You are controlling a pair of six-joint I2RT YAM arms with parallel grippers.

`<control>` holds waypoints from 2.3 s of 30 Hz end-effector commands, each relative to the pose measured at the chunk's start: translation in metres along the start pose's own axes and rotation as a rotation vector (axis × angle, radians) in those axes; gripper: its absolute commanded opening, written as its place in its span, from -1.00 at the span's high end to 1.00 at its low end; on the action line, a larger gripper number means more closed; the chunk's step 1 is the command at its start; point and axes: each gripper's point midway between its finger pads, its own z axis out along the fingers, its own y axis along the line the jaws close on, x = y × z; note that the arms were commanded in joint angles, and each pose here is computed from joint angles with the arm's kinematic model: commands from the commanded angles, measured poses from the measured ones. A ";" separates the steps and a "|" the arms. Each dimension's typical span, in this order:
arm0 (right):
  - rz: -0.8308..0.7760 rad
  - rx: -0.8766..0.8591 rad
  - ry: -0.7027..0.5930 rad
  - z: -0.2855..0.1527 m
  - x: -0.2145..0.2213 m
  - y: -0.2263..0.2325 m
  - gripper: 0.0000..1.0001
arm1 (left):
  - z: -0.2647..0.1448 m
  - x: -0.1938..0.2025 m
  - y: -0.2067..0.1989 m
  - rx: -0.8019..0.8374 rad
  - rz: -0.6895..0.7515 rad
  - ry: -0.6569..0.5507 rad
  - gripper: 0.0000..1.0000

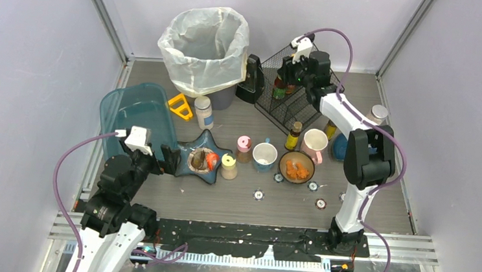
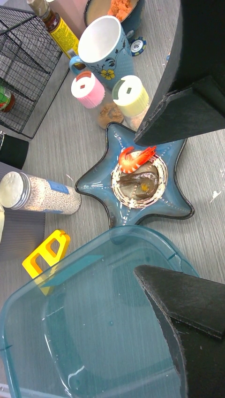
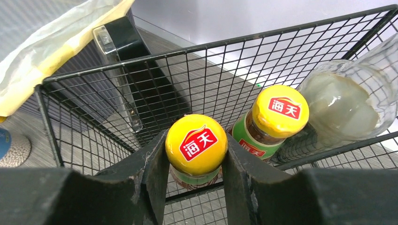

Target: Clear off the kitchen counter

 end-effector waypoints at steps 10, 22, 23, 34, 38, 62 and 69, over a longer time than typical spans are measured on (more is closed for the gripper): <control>-0.055 0.012 -0.190 -0.015 -0.100 -0.006 -0.14 | -0.005 -0.020 -0.003 0.013 0.006 -0.054 -0.98; 0.044 0.099 -0.180 -0.111 -0.120 0.003 -0.79 | -0.002 -0.021 0.001 -0.017 -0.013 -0.032 -0.98; 0.066 0.112 -0.185 -0.126 -0.119 0.005 -0.82 | 0.000 -0.021 0.001 -0.026 -0.021 -0.016 -0.98; 0.274 0.167 -0.304 -0.237 -0.079 0.031 -0.99 | 0.058 -0.031 -0.035 0.021 -0.194 0.181 -0.98; 0.352 0.178 -0.352 -0.258 -0.048 0.038 -0.94 | 0.092 -0.027 -0.042 -0.023 -0.168 0.192 -0.98; 0.358 0.172 -0.458 -0.298 -0.022 0.052 -0.92 | 0.242 0.017 -0.023 -0.335 -0.147 0.035 -0.89; 0.345 0.164 -0.455 -0.298 -0.022 0.055 -0.92 | 0.264 0.024 -0.019 -0.400 -0.154 0.047 -0.80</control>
